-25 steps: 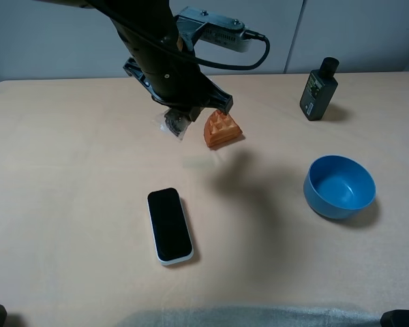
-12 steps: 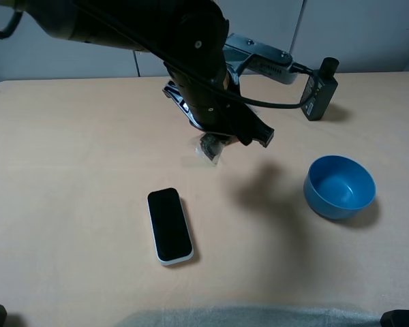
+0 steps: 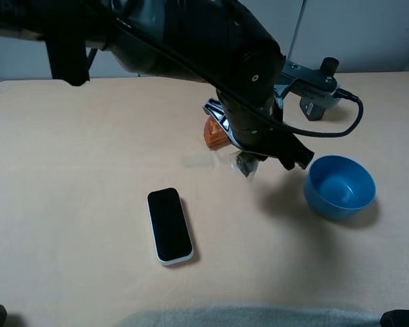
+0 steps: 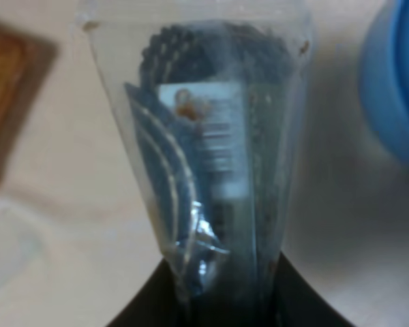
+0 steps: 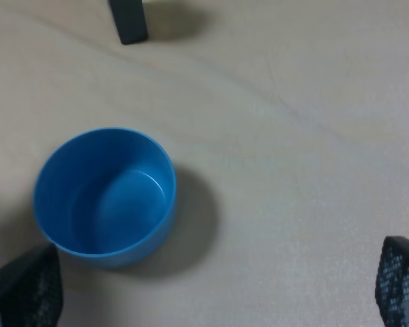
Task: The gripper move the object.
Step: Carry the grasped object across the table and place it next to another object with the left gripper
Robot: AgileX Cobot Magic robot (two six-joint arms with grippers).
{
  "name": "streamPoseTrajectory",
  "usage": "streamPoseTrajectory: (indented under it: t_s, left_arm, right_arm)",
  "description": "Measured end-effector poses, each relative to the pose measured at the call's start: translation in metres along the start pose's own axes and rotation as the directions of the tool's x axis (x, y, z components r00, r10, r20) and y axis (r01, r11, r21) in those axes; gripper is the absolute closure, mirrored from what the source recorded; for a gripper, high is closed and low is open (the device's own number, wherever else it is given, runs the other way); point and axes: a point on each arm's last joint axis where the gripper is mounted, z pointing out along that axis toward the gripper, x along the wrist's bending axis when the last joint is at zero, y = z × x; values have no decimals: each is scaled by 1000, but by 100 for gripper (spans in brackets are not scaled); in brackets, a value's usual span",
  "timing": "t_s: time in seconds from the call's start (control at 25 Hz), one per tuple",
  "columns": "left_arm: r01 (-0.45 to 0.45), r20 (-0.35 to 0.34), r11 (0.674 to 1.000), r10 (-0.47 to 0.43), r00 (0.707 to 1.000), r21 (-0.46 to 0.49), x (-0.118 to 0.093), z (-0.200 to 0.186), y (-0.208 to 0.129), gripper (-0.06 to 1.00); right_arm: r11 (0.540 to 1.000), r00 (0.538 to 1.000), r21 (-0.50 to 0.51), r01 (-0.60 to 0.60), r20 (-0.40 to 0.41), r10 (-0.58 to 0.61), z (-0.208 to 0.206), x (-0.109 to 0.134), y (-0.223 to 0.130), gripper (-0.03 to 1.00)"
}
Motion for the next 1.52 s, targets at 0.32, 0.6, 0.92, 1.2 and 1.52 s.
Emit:
streamPoseTrajectory:
  t_s: [0.32, 0.6, 0.92, 1.2, 1.52]
  left_arm:
    - [42, 46, 999, -43, 998, 21, -15, 22, -6, 76]
    - [95, 62, 995, -97, 993, 31, -17, 42, -12, 76]
    - [116, 75, 993, -117, 990, 19, -20, 54, -15, 76]
    - [147, 88, 989, -148, 985, 25, -21, 61, -17, 76]
    - [154, 108, 988, -153, 982, -4, -23, 66, -17, 76]
  right_arm:
    - [1000, 1000, 0, 0, 0, 0, 0, 0, 0, 28]
    - [1000, 1000, 0, -1, -2, 1, 0, 0, 0, 28]
    - [1000, 1000, 0, -2, -3, 2, 0, 0, 0, 28]
    - [1000, 1000, 0, -2, -3, 2, 0, 0, 0, 28]
    - [1000, 1000, 0, -2, -3, 2, 0, 0, 0, 28]
